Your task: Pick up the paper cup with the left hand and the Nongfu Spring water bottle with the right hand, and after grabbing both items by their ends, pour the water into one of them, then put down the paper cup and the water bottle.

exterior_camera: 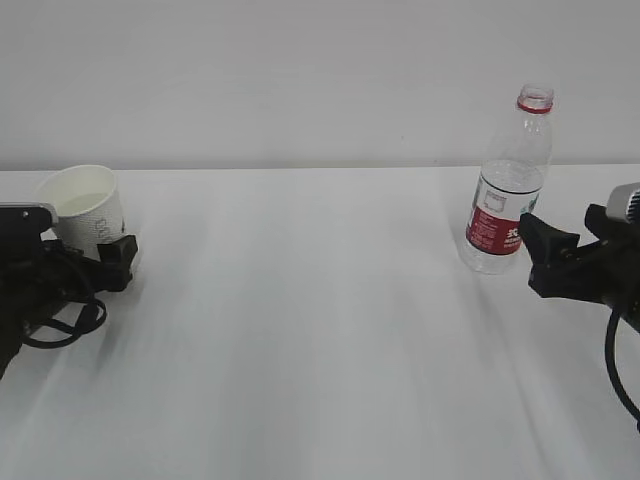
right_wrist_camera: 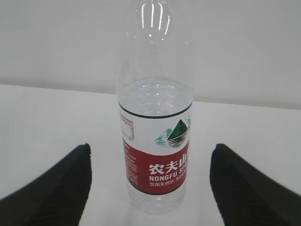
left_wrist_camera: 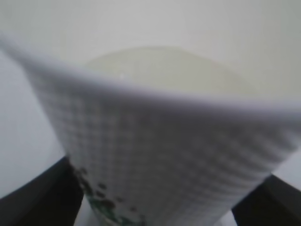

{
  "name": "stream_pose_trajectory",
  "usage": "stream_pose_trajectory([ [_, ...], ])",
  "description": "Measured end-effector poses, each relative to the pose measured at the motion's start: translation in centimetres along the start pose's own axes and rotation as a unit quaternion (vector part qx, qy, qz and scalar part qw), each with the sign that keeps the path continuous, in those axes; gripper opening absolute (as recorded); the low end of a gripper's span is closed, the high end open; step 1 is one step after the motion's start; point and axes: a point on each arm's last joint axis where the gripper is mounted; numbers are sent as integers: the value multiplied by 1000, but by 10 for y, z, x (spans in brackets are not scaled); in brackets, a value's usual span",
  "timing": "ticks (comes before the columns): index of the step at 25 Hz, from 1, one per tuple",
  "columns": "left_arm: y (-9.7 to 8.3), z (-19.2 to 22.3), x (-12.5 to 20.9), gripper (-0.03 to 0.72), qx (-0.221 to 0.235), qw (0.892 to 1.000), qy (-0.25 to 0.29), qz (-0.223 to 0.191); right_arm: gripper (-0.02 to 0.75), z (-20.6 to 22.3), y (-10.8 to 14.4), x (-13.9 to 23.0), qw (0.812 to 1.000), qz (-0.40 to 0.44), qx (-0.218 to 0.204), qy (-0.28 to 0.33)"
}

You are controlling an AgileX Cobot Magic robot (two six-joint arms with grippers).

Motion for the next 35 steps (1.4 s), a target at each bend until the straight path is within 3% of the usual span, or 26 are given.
stream_pose_trajectory([
  [6,-1,-14,-17,690,-1,1000,-17,-1,589,0,0,0,1000,0,0,0],
  [21,-1,-66,-19,687,-1,1000,10,0,589,0,1,-1,1000,-1,-3,-1],
  [25,-1,-75,-19,685,-1,1000,13,0,589,-7,1,-13,1000,-3,-6,-27],
  [35,-4,-82,-45,668,5,999,-33,1,589,-22,3,-40,999,-10,-5,-48],
])
Point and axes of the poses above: a point on each arm's last joint axis where the gripper is mounted, z pointing out along that axis toward the gripper, y along the wrist's bending axis when the last joint is at zero, x = y × z, and after that the axes turned 3 degrees about z, right-handed
